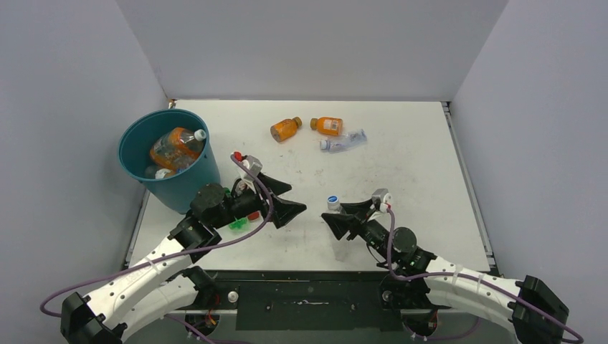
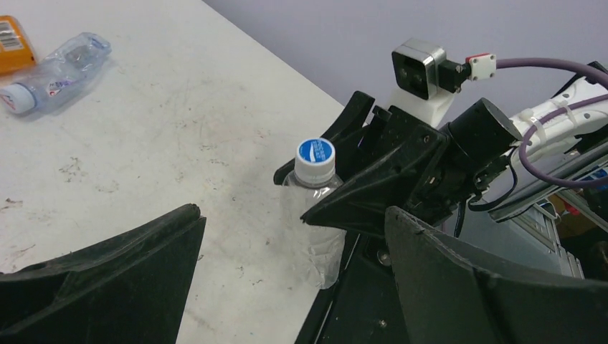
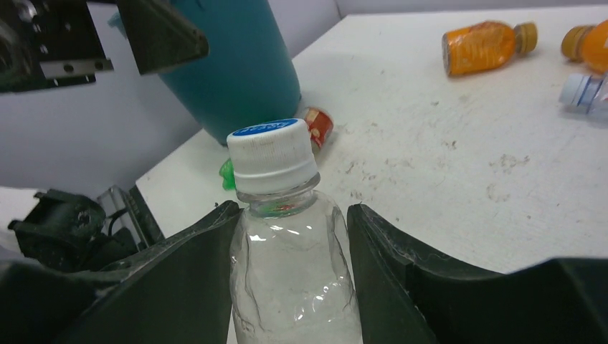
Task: Put the plastic bottles in the bin
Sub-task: Pick up the plastic bottle from the corner of the board.
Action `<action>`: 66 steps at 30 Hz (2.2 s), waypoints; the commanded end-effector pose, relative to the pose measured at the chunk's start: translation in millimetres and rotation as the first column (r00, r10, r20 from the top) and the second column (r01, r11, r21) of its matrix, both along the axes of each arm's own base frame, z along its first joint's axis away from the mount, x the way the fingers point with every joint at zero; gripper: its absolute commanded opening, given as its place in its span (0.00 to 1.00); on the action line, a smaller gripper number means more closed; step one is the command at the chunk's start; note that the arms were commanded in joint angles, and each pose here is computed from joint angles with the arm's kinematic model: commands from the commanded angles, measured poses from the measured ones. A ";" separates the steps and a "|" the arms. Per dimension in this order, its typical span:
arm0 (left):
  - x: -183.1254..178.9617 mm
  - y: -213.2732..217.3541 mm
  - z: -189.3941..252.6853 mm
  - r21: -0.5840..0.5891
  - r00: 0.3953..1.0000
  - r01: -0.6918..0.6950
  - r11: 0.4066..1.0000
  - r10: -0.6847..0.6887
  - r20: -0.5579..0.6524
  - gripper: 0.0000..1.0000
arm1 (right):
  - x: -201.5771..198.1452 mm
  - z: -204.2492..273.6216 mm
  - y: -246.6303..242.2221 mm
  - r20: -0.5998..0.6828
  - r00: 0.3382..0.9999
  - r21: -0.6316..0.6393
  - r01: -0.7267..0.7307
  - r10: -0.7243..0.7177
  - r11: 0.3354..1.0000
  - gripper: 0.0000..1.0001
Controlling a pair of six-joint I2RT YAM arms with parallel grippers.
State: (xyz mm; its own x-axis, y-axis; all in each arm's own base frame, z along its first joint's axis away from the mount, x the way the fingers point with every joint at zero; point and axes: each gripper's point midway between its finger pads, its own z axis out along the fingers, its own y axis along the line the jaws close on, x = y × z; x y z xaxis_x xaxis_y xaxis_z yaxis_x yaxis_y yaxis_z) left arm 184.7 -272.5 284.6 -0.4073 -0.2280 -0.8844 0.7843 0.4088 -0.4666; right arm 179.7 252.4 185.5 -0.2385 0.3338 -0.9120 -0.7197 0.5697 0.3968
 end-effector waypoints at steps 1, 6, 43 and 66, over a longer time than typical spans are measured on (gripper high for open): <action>-15.4 -2.1 28.8 -0.091 0.987 0.095 0.991 -0.082 0.135 0.96 | 13.6 70.1 -17.0 0.127 0.983 0.228 0.103 -0.134 0.968 0.42; -32.9 -3.3 30.2 -0.136 0.967 0.168 0.976 -0.136 0.217 0.96 | 12.4 118.0 -25.2 0.089 0.985 0.449 0.091 -0.146 0.889 0.42; -49.3 -11.2 41.9 -0.186 0.954 0.246 0.951 -0.204 0.220 0.27 | -27.8 170.1 68.6 0.036 0.980 0.336 -0.194 0.193 0.922 0.90; -56.0 1.4 110.5 -0.407 0.969 0.218 0.887 -0.147 0.200 0.25 | -73.2 107.4 100.2 0.072 0.979 0.010 -0.193 0.192 0.981 0.93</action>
State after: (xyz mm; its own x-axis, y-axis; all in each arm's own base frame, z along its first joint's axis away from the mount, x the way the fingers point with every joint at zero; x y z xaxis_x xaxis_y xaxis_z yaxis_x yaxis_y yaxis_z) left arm 140.0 -276.9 361.3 -0.3757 -0.4795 -0.7930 0.8779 0.0898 -0.4703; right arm 84.9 349.7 248.0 -0.3288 0.1633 -0.9302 -0.8659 0.3411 0.3659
